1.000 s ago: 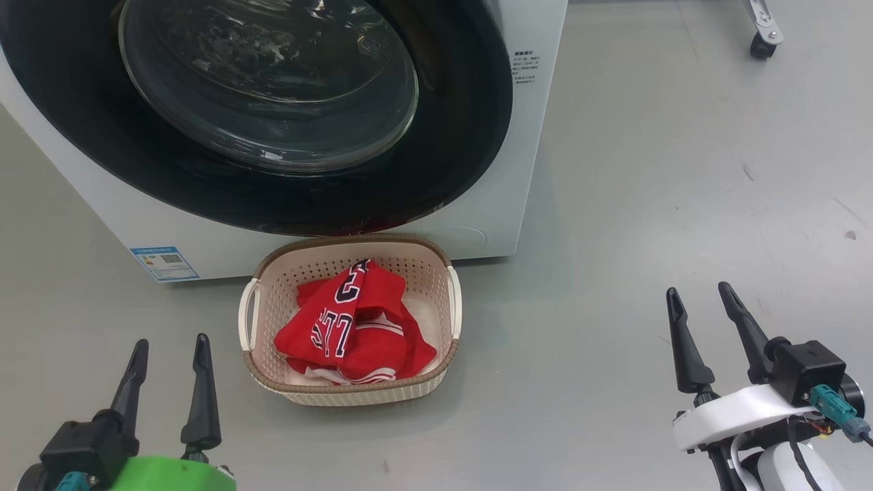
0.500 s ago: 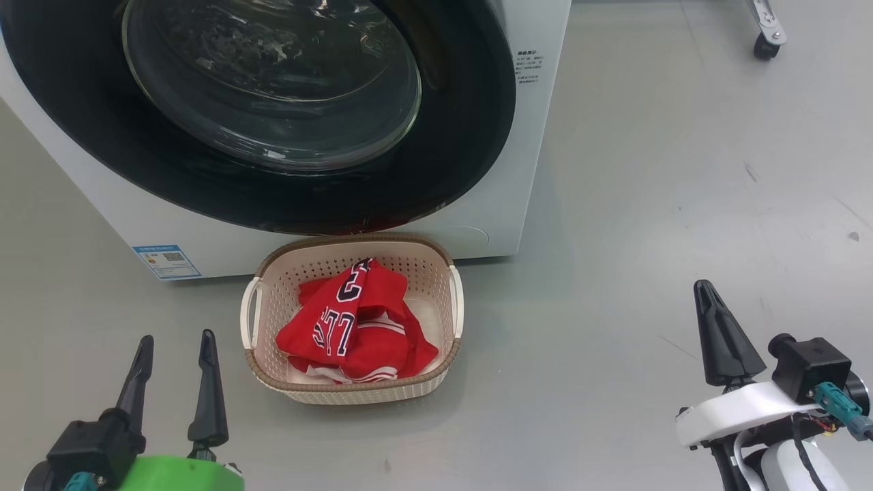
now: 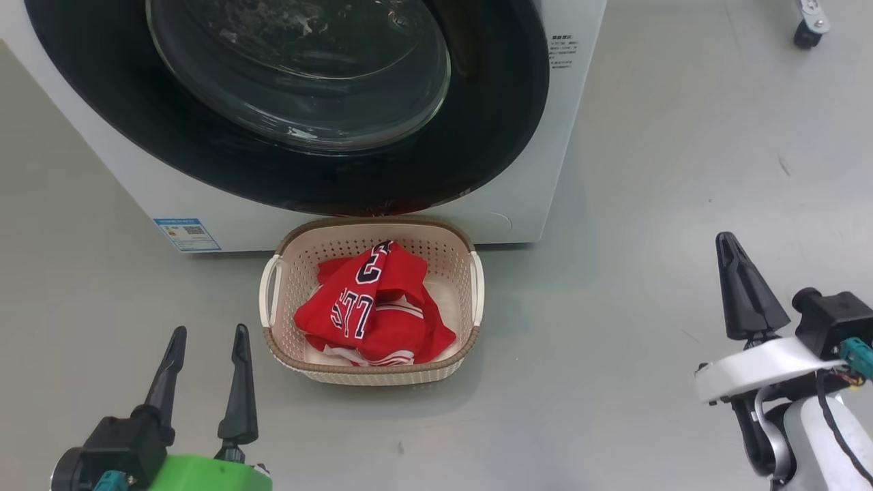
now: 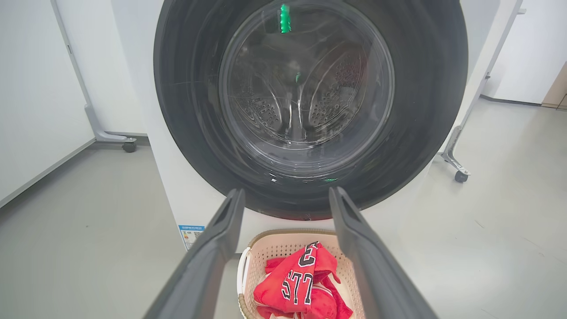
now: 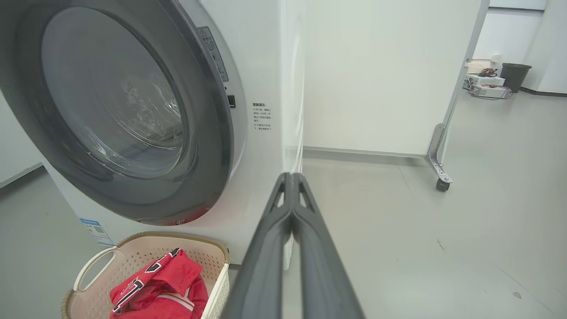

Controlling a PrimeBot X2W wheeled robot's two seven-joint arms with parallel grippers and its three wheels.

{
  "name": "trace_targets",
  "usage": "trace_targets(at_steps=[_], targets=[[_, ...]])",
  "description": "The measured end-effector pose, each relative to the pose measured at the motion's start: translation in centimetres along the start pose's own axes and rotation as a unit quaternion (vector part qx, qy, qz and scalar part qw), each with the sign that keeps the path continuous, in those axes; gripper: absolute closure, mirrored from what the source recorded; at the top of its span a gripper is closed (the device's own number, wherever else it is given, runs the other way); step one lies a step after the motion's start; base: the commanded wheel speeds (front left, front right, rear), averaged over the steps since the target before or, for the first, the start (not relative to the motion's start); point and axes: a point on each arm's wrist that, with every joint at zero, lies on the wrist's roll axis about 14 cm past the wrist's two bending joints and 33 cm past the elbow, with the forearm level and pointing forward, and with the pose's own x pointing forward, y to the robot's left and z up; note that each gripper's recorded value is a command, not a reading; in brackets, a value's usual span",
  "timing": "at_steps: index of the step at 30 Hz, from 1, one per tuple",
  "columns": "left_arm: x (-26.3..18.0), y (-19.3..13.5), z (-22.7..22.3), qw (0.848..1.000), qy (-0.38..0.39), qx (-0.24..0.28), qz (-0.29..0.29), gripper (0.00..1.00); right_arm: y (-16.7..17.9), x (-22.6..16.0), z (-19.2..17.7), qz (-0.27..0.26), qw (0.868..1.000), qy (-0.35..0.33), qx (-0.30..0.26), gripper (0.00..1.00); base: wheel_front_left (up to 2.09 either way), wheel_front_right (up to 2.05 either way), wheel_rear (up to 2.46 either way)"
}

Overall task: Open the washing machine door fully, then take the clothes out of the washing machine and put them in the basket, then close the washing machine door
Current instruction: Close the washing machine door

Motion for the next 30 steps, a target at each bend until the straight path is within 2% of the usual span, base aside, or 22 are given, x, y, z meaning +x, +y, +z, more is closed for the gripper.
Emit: trace_targets(at_steps=[8, 16, 26, 30], targets=[[0.2, -0.4, 0.7, 1.0, -0.014, 0.0, 0.003, 0.0, 2.2, 4.9, 1.5, 0.059, 0.998, -0.01, -0.011, 1.0, 0.0, 0.0, 0.0], [-0.6, 1.3, 0.4, 0.999, -0.01, 0.002, 0.037, 0.0, 6.4, 8.4, 0.7, 0.13, 0.991, 0.009, -0.016, 1.0, 0.0, 0.0, 0.0], [-1.7, 2.7, 0.6, 0.997, -0.018, -0.001, 0.073, 0.0, 11.2, 12.8, 0.8, 0.192, 0.981, 0.02, -0.019, 1.0, 0.0, 0.0, 0.0], [-1.6, 2.9, 0.6, 0.997, -0.019, -0.001, 0.079, 0.0, 12.0, 14.2, 0.9, 0.199, 0.979, 0.021, -0.022, 1.0, 0.0, 0.0, 0.0]])
